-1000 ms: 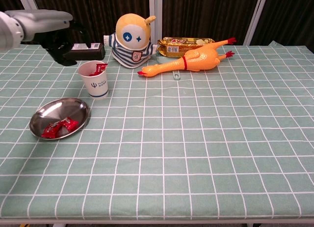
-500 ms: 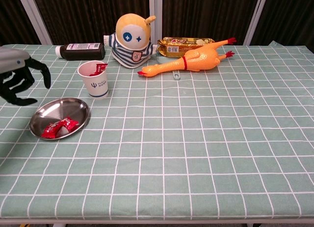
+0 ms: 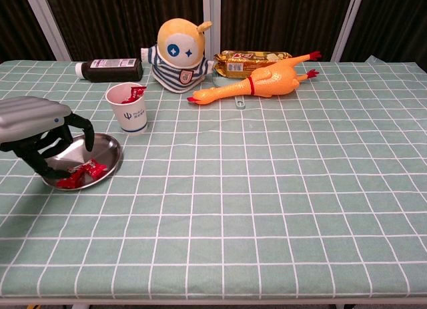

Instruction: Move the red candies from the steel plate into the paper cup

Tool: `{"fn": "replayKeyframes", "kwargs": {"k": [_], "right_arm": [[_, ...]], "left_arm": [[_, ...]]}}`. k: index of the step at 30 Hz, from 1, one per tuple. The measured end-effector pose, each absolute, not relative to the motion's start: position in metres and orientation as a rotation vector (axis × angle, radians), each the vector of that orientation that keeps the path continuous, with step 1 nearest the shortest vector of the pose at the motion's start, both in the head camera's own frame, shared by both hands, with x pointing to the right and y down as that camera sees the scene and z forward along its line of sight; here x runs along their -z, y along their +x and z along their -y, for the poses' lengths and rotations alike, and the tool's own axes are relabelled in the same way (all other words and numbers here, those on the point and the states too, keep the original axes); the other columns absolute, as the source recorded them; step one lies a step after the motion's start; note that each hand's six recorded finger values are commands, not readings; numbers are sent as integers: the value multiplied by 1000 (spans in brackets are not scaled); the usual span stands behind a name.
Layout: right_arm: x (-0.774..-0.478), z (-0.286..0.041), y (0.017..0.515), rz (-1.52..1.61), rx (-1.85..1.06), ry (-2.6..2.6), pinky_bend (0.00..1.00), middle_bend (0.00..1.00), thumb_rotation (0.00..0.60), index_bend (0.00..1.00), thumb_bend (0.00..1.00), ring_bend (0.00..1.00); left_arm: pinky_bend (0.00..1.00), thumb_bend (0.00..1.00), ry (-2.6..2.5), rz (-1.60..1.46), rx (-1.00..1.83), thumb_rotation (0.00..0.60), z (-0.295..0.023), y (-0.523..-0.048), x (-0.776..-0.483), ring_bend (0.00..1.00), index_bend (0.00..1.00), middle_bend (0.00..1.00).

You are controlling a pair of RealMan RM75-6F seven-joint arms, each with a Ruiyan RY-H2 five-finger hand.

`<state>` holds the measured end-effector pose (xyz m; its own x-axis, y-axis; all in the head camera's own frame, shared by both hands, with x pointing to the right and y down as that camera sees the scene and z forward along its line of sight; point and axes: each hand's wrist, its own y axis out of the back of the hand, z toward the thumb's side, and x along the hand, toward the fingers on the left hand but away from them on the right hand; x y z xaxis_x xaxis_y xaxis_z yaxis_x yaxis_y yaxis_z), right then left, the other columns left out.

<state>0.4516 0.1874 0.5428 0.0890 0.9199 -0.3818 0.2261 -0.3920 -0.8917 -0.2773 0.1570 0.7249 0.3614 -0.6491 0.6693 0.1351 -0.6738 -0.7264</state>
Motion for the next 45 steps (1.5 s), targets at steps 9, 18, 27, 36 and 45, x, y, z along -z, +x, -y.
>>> {"fn": "replayKeyframes", "kwargs": {"k": [9, 18, 27, 36, 45], "right_arm": [[-541, -188, 453, 1141, -1349, -1703, 224, 203, 600, 41, 79, 10], [-542, -187, 453, 1139, -1350, -1702, 224, 203, 600, 41, 78, 10], [-542, -187, 454, 1140, -1353, -1701, 224, 203, 600, 41, 79, 10], [-542, -187, 453, 1137, -1353, -1702, 224, 203, 600, 41, 79, 10], [-541, -187, 454, 1140, -1358, -1696, 226, 203, 600, 41, 78, 10]], "left_arm": [[978, 229, -1906, -383, 1374, 600, -148, -262, -743, 799, 507, 884], [978, 230, -1907, -373, 1394, 600, -144, -257, -754, 799, 508, 884], [978, 229, -1876, -405, 1442, 600, -132, -264, -763, 800, 508, 885], [978, 229, -1899, -433, 1467, 600, -133, -269, -764, 799, 508, 885], [978, 230, -1927, -418, 1446, 600, -137, -266, -766, 800, 529, 885]]}}
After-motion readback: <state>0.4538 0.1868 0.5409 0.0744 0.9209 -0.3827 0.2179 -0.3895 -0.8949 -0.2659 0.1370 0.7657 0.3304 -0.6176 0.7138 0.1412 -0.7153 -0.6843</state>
